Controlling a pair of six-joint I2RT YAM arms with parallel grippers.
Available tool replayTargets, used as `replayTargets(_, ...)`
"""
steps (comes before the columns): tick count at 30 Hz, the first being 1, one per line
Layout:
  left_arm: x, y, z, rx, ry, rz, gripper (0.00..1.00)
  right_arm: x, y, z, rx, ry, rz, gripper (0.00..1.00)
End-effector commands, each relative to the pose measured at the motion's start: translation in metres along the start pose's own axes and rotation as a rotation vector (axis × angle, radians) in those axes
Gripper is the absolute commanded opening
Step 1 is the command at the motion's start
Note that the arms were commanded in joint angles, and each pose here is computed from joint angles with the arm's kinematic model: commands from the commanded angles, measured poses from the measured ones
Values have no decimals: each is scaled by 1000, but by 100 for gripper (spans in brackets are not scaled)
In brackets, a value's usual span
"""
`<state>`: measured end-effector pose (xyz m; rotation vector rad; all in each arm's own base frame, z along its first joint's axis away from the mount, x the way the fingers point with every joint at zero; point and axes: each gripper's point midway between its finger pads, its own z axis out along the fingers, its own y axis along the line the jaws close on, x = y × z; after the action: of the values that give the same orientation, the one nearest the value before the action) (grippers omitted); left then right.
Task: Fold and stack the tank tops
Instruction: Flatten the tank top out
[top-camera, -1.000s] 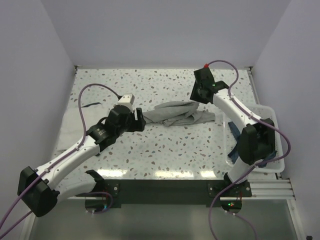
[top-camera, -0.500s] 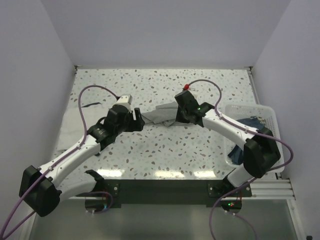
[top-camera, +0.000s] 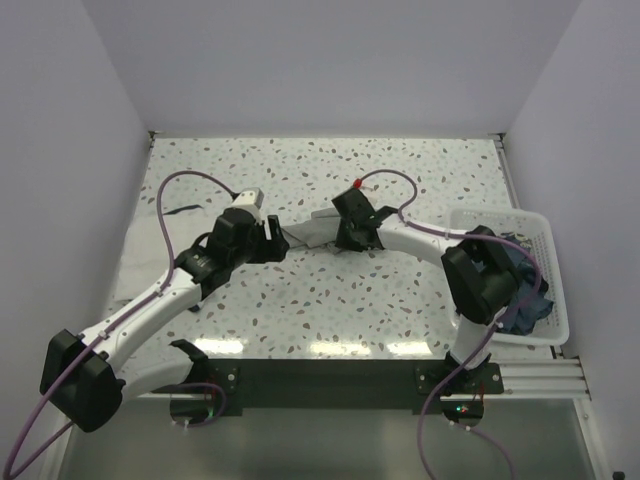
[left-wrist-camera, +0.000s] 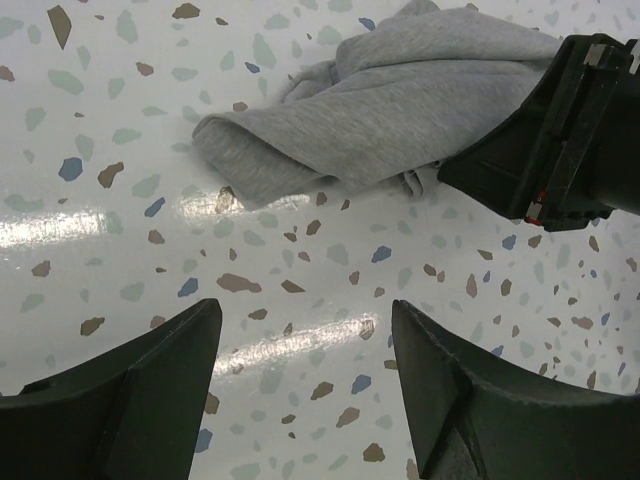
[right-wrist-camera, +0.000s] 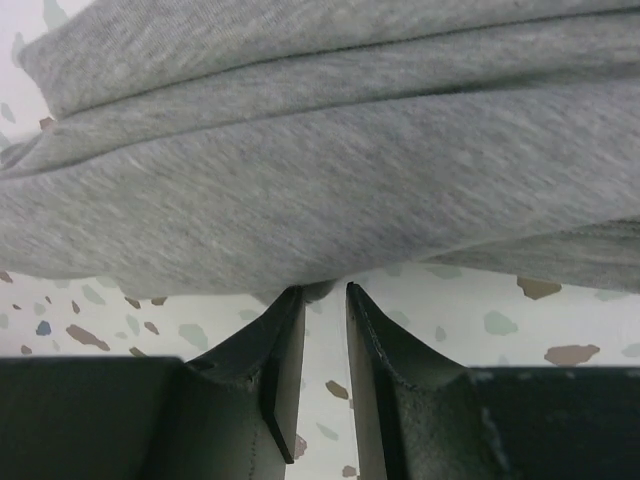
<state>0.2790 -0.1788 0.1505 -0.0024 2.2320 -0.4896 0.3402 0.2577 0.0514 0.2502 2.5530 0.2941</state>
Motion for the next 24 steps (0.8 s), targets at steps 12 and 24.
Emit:
replayTargets(12,-14,-2,0,28,-39,-12,73,-33,21,4,-10,-84,33,35)
replayTargets(24,-9,-4,5,43,-25,-31,73,-32,9,0,32,-98,11,0)
